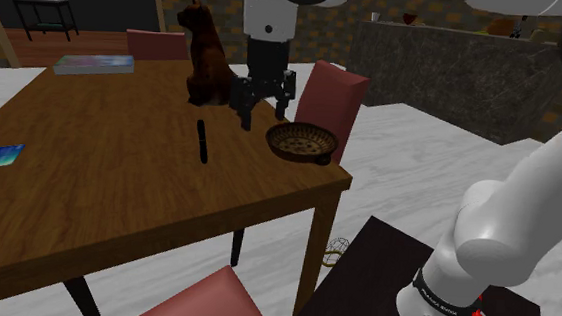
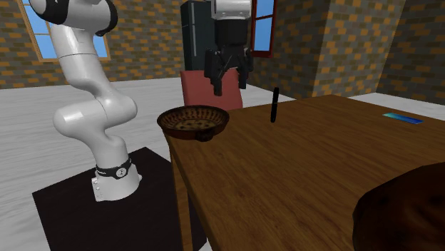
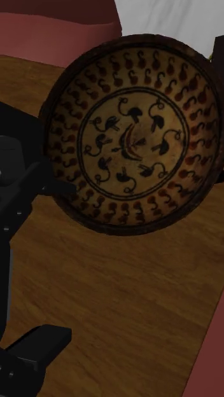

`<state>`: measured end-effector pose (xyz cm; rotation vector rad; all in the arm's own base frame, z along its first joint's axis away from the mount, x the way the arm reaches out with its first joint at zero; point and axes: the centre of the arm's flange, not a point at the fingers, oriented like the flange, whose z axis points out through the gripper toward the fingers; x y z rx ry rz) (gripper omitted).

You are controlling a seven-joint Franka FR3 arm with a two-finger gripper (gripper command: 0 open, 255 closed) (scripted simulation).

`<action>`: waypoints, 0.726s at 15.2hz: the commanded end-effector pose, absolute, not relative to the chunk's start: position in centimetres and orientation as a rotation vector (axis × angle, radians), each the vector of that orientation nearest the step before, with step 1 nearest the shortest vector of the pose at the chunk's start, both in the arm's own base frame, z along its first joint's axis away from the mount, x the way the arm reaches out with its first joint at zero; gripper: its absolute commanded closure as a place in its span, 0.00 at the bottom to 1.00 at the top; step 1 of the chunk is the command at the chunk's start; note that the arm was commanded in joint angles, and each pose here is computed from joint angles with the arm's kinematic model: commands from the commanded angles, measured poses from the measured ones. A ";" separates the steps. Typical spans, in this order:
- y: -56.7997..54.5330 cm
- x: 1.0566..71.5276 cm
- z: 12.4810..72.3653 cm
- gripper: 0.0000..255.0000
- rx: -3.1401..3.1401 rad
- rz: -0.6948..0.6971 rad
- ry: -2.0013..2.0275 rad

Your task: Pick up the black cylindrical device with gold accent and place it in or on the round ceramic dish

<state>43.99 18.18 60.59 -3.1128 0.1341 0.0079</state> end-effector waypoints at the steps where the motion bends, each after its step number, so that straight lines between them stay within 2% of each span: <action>1: 20.6 45.6 60.9 0.00 -3.114 0.006 0.172; 8: 27.6 51.8 62.1 0.00 -3.122 0.002 0.291; 11: 28.0 52.2 61.1 0.00 -3.122 0.002 0.299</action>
